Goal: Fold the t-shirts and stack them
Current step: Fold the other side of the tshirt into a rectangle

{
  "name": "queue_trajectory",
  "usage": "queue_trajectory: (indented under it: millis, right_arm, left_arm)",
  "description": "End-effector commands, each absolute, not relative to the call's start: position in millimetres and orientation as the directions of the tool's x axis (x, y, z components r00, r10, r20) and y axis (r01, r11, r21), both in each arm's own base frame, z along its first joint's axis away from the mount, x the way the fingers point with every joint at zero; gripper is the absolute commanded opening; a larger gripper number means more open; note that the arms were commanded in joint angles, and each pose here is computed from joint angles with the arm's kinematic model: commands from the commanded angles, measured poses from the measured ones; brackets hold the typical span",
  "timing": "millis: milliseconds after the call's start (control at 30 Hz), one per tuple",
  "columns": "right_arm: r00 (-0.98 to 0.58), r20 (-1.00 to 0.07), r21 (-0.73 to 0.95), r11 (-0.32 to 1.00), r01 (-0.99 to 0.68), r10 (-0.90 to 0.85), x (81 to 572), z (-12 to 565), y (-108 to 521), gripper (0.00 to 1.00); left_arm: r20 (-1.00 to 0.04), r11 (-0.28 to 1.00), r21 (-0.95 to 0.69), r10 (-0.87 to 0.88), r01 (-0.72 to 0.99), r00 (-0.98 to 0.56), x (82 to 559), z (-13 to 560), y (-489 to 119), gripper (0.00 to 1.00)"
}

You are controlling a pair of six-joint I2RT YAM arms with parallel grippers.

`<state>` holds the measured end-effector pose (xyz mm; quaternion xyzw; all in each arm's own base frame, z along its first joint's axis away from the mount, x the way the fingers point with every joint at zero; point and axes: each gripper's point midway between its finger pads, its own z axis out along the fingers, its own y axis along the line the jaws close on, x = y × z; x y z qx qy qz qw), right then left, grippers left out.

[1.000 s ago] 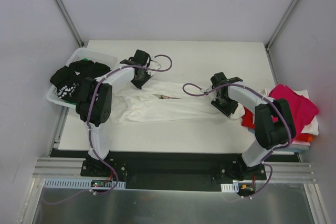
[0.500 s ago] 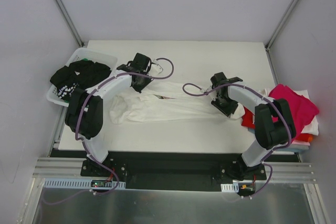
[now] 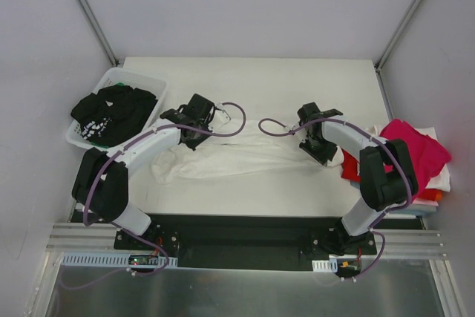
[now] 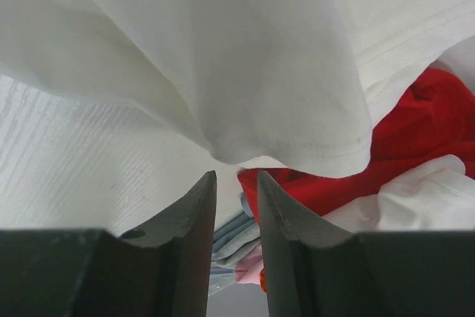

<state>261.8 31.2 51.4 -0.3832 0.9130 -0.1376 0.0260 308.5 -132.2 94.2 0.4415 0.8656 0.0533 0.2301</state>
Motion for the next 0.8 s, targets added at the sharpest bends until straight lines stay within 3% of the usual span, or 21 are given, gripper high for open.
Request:
queue_trajectory:
  millis: [0, 67, 100, 233, 500, 767]
  right_arm:
    - [-0.708, 0.111, -0.296, 0.657, -0.693, -0.697, 257, 53, 21, 0.31]
    - [-0.709, 0.122, -0.296, 0.656, -0.694, -0.695, 255, 53, 18, 0.31]
    - [-0.710, 0.125, -0.297, 0.656, -0.694, -0.693, 255, 54, 17, 0.31]
    - [-0.713, 0.140, -0.311, 0.653, -0.690, -0.687, 256, 57, 8, 0.31]
    - [-0.730, 0.146, -0.326, 0.664, -0.673, -0.668, 259, 63, -5, 0.31]
    - [-0.747, 0.160, -0.321, 0.681, -0.658, -0.646, 259, 59, -16, 0.31]
  left_arm:
    - [-0.288, 0.605, 0.297, 0.795, 0.739, -0.535, 285, 88, -120, 0.12]
    - [-0.279, 0.603, 0.290, 0.796, 0.743, -0.537, 282, 85, -120, 0.18]
    - [-0.269, 0.601, 0.287, 0.798, 0.746, -0.540, 279, 82, -118, 0.28]
    - [-0.239, 0.591, 0.286, 0.806, 0.754, -0.541, 272, 77, -113, 0.48]
    - [-0.220, 0.581, 0.254, 0.813, 0.773, -0.539, 256, 79, -112, 0.57]
    - [-0.210, 0.559, 0.093, 0.820, 0.824, -0.532, 217, 87, -121, 0.58]
